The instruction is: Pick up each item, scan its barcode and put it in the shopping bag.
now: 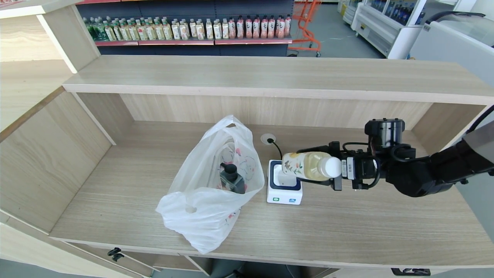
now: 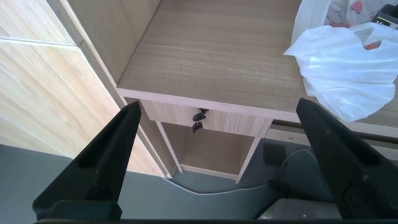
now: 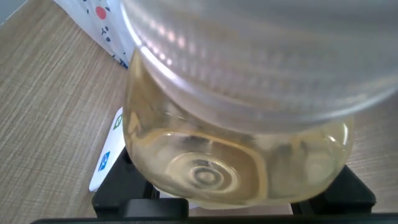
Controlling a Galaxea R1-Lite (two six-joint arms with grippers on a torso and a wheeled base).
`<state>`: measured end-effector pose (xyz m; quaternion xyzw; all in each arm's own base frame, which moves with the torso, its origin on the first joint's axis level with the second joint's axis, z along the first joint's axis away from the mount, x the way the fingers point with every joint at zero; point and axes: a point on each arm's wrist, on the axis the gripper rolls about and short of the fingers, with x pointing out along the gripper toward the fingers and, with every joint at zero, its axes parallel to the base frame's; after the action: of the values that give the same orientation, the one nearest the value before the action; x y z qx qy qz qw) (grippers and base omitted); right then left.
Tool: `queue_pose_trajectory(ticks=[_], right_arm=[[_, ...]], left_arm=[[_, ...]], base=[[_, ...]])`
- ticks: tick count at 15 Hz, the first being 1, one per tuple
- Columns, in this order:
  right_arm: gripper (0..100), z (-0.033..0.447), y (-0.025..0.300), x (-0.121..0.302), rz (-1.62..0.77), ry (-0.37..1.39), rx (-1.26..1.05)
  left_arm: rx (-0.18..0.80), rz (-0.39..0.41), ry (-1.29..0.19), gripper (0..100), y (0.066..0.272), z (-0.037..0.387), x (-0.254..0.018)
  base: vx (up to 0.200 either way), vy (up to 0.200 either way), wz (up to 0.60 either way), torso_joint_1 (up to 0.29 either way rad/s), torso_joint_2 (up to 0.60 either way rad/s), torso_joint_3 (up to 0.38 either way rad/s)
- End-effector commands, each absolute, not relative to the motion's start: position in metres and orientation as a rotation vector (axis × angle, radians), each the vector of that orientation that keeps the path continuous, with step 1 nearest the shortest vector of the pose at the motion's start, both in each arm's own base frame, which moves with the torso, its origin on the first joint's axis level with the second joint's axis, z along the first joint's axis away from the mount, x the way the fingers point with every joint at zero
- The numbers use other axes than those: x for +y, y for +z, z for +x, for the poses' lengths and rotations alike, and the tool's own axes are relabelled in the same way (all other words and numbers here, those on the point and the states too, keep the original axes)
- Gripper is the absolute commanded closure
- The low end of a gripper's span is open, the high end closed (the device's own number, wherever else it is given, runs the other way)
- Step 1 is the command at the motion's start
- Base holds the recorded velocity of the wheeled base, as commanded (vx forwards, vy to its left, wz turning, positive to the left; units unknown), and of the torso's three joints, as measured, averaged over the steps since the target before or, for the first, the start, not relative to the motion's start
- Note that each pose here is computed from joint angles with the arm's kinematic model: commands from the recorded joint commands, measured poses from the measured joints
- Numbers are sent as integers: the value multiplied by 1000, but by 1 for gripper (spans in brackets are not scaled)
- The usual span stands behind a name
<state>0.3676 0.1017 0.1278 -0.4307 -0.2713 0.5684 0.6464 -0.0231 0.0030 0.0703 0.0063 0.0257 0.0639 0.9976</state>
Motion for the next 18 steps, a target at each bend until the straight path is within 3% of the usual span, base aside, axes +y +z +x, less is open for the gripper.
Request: queue_pose_trajectory(ticks=[1, 10, 12, 13, 15, 18], right_arm=[[100, 373, 114, 105, -965, 1312, -602], [100, 381, 108, 106, -977, 1297, -623], [100, 372, 142, 104, -949, 1268, -639], [100, 355, 180, 99, -870, 1254, -619], [100, 318, 226, 89, -645, 1199, -460], [100, 298, 237, 93, -348, 1061, -218]], left_arm=[[51, 13, 129, 0, 70, -23, 3], [51, 13, 129, 0, 70, -23, 3], [51, 13, 129, 0, 70, -23, 3], [51, 13, 129, 0, 70, -23, 3], [51, 13, 129, 0, 70, -23, 3], [51, 13, 129, 0, 70, -23, 3]], base=[[0, 0, 0, 0, 0, 0], [0, 0, 0, 0, 0, 0], [0, 0, 0, 0, 0, 0], [0, 0, 0, 0, 0, 0], [0, 0, 0, 0, 0, 0], [0, 0, 0, 0, 0, 0]])
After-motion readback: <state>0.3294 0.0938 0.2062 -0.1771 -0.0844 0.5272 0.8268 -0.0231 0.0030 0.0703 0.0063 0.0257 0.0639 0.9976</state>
